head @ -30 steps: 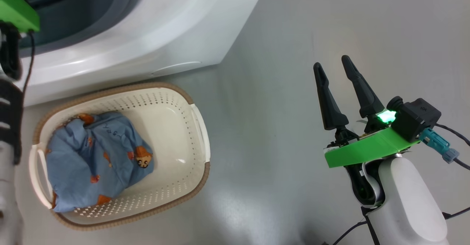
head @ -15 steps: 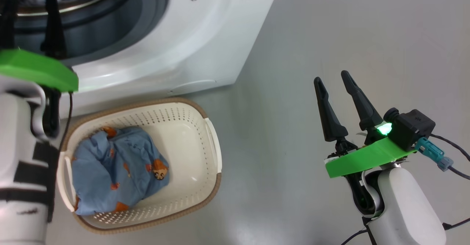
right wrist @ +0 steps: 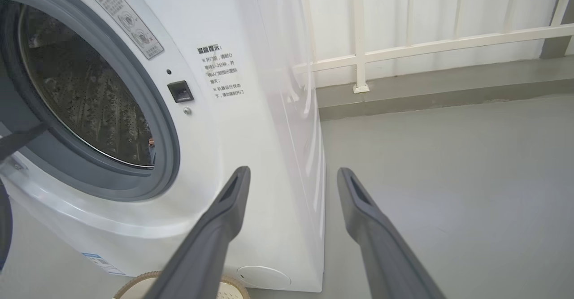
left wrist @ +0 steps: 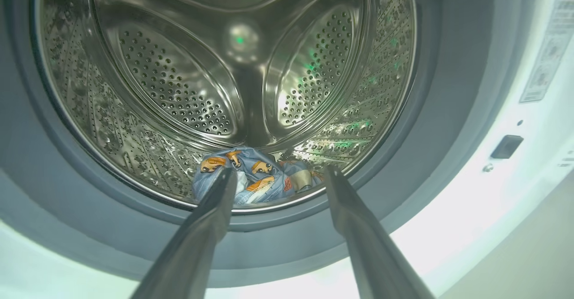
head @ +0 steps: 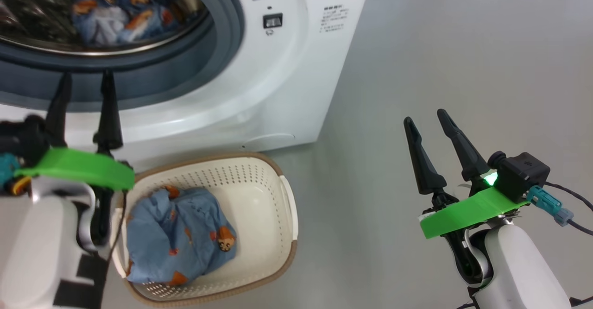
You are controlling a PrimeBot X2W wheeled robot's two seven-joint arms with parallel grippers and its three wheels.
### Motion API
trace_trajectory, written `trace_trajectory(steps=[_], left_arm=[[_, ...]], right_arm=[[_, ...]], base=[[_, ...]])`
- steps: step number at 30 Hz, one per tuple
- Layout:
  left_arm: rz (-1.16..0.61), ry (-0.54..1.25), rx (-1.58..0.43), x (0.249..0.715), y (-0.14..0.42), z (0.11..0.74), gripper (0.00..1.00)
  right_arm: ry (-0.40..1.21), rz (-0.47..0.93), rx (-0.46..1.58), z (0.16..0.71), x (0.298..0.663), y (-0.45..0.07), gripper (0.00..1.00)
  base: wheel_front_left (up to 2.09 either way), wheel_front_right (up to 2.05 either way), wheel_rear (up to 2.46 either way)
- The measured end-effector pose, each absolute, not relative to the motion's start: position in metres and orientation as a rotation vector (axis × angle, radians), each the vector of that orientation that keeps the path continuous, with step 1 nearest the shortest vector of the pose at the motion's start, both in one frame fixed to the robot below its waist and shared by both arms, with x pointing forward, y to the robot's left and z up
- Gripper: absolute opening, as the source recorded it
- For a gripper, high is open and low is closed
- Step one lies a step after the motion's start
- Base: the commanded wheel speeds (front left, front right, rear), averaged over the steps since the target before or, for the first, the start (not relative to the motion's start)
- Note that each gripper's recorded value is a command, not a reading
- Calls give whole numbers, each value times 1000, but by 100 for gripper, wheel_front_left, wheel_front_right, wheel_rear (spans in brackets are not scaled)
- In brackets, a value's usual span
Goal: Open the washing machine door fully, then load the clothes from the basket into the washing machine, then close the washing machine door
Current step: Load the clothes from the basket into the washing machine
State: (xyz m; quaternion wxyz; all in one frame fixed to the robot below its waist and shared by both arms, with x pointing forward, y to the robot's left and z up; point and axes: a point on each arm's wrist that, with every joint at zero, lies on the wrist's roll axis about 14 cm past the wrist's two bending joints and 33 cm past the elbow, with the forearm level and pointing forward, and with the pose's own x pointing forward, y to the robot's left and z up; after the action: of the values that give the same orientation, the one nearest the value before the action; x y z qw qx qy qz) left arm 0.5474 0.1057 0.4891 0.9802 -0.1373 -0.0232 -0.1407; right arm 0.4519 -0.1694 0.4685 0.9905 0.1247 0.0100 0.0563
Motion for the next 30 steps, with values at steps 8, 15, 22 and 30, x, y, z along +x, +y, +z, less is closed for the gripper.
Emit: trace_trajectory(steps=[8,15,22,30], left_arm=[[-250,-55,-261,501,122,498,100],[-202,-96,-281,466,136,514,100],[-141,-120,-293,439,154,520,100],[-125,-139,-276,420,158,526,100]], right_arm=[[2,137,241,482,436,-167,100],[-42,165,240,501,429,-161,100],[-46,176,238,504,419,-159,100],[-61,192,240,510,416,-154,100]], base=[[0,0,0],[0,0,0],[0,0,0],[0,0,0]])
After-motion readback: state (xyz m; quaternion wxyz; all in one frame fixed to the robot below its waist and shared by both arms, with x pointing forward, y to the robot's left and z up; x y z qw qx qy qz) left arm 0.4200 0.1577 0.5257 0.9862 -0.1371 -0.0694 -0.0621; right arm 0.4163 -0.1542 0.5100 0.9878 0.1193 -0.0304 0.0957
